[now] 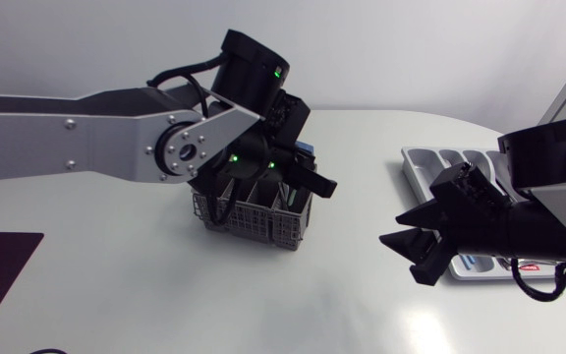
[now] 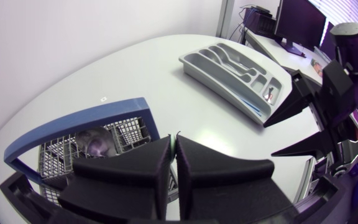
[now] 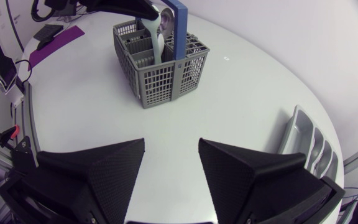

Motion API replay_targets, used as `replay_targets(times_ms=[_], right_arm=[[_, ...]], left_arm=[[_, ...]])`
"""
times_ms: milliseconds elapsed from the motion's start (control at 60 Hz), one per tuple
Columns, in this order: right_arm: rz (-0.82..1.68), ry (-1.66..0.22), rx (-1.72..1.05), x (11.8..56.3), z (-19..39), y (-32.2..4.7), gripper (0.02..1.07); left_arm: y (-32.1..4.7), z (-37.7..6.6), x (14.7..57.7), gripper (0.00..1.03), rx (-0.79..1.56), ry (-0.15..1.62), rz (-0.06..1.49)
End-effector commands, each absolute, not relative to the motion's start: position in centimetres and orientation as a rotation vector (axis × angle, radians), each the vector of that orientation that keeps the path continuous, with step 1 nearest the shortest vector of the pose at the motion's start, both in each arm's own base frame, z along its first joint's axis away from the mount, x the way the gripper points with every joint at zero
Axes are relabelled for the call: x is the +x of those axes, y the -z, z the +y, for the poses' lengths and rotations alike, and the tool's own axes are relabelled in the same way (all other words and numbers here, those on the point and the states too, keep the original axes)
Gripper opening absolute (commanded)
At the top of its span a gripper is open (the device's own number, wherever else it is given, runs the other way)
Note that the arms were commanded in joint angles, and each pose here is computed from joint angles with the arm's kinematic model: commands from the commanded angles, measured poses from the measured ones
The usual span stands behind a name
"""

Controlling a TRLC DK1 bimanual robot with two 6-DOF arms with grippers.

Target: Sort the cutlery from the basket into the organizer compartments.

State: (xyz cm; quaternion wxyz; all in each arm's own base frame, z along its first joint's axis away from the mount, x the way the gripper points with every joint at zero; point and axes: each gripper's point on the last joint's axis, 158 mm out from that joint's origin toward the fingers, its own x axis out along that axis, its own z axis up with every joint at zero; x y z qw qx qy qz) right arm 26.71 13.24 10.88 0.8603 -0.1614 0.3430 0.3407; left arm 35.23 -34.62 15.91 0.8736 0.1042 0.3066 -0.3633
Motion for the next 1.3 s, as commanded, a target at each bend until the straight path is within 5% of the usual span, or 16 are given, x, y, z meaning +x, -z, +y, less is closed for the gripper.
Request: replay_targets(times_ms=[0,267,817,1283], right_arm=[[0.720,-0.726,-0.340,26.2,13.4,-10.4,0.66],[0.636,-0.789,-0.338,25.8,14.3,-12.7,0.66],[0.519,-1.002,-0.329,24.1,16.0,-15.5,0.66],[0.454,-1.169,-0.385,21.1,19.6,-16.3,0.63]], left_arm=[[-17.1,-34.3,34.1,0.03,0.211,0.798,0.617],[-21.6,-35.4,30.4,0.03,0.242,1.006,0.503],[-20.5,-36.7,25.1,0.03,0.285,1.440,0.608],[-22.3,-37.8,21.9,0.03,0.213,1.628,0.619]])
